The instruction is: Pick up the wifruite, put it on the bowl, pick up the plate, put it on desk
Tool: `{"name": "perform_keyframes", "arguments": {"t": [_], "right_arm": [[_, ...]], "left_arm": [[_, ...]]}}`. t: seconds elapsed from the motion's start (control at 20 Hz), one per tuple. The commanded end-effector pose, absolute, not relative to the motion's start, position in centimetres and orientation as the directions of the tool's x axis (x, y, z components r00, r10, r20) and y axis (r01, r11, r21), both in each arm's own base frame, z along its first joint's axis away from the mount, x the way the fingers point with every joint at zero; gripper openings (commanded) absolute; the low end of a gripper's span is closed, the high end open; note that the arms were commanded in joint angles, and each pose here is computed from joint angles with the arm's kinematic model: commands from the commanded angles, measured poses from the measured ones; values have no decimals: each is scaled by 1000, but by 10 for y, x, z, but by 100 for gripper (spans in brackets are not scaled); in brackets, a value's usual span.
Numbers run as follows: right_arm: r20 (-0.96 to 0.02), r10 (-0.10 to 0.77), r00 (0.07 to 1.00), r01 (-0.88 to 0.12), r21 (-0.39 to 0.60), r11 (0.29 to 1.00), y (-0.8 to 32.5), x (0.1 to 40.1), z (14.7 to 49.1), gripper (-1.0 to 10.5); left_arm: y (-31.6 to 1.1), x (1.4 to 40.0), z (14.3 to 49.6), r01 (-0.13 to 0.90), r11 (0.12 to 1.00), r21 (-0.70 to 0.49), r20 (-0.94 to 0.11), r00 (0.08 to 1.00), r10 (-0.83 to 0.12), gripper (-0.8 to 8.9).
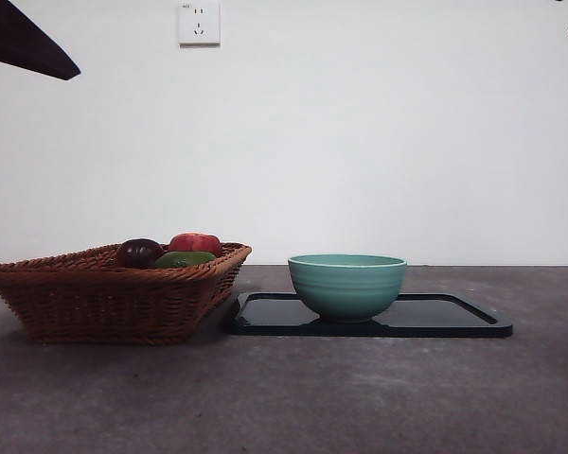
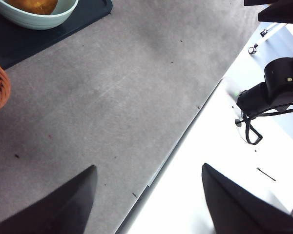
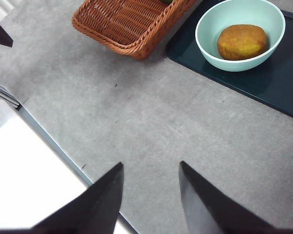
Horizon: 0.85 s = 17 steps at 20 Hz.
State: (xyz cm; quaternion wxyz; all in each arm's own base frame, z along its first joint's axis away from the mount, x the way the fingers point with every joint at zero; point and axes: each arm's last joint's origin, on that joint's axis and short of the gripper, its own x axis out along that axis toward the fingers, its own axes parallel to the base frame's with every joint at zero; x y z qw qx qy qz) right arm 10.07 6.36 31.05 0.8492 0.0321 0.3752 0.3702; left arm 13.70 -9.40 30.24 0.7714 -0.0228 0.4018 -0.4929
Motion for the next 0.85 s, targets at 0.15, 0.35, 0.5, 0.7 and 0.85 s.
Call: {"name": "perform_keyframes", "arguments": {"t": [0.15, 0.35, 0.5, 0.7, 0.85], "right_arm": [[-605, 660, 445, -606, 339, 719, 65, 102, 312, 182], [-605, 660, 445, -607, 339, 719, 65, 102, 312, 182], [-605, 660, 445, -607, 339, 719, 65, 102, 312, 182], [-605, 661, 445, -607, 339, 719, 65, 102, 312, 182], [-605, 661, 444, -607, 339, 719, 65, 101, 312, 182]], "left_arm": [[-96, 138, 306, 761, 496, -418, -584, 193, -788, 342], [-99, 145, 314, 753, 520, -403, -546, 258, -797, 344], [-107, 161, 329, 744, 571, -346, -541, 339, -769, 344], [-134, 201, 354, 776, 568, -275, -551, 357, -754, 345], [-163, 242, 365, 795, 566, -218, -569, 367, -736, 345]]}}
